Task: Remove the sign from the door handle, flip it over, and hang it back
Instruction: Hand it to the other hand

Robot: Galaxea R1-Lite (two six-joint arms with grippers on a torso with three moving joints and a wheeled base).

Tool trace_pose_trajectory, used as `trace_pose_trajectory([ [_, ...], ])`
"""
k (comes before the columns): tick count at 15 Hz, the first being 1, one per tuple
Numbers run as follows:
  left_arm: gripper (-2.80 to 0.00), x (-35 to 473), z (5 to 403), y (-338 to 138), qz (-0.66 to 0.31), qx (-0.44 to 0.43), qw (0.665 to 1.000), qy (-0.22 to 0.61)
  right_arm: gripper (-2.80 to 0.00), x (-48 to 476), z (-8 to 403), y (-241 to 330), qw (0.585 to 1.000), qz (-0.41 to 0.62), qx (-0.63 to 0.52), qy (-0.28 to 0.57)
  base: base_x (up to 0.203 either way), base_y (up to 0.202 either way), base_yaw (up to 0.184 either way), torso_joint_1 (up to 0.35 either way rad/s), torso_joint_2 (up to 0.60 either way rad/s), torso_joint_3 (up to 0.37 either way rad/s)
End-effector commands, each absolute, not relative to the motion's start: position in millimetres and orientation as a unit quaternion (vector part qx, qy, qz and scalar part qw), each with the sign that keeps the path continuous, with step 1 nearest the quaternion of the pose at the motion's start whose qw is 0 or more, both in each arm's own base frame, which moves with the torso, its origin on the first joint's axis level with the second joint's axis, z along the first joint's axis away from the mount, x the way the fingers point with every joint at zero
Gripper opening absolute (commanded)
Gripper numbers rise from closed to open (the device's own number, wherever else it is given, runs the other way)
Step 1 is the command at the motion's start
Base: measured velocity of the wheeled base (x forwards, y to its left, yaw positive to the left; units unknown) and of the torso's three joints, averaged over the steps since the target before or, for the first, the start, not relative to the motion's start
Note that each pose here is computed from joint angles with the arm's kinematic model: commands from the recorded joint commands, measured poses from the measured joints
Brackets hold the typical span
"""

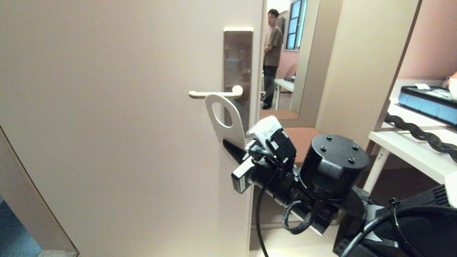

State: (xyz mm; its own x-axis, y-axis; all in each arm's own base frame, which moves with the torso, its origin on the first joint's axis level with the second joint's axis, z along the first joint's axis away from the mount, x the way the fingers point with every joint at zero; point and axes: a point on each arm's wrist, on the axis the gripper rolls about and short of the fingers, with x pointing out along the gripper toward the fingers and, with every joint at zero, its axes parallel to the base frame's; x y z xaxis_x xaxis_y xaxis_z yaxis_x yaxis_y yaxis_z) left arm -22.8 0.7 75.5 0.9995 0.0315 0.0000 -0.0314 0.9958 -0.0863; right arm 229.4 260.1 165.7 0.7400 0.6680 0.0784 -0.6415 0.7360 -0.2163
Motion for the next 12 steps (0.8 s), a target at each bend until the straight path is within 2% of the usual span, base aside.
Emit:
trace_pose_trajectory([
  [1, -2.80, -23, 76, 1, 0.016, -0.044, 0.999, -0.001, -2.80, 219, 178, 236, 0.935, 0.335, -0.085, -0.083, 0.000, 0.000, 0.000, 0.000, 0.00, 0.000],
  [12, -2.80, -23, 76, 1, 0.016, -0.044, 0.999, 0.000, -2.80, 176, 177, 135, 0.971, 0.205, -0.114, -0.054, 0.000, 0.000, 0.000, 0.000, 0.00, 0.000],
])
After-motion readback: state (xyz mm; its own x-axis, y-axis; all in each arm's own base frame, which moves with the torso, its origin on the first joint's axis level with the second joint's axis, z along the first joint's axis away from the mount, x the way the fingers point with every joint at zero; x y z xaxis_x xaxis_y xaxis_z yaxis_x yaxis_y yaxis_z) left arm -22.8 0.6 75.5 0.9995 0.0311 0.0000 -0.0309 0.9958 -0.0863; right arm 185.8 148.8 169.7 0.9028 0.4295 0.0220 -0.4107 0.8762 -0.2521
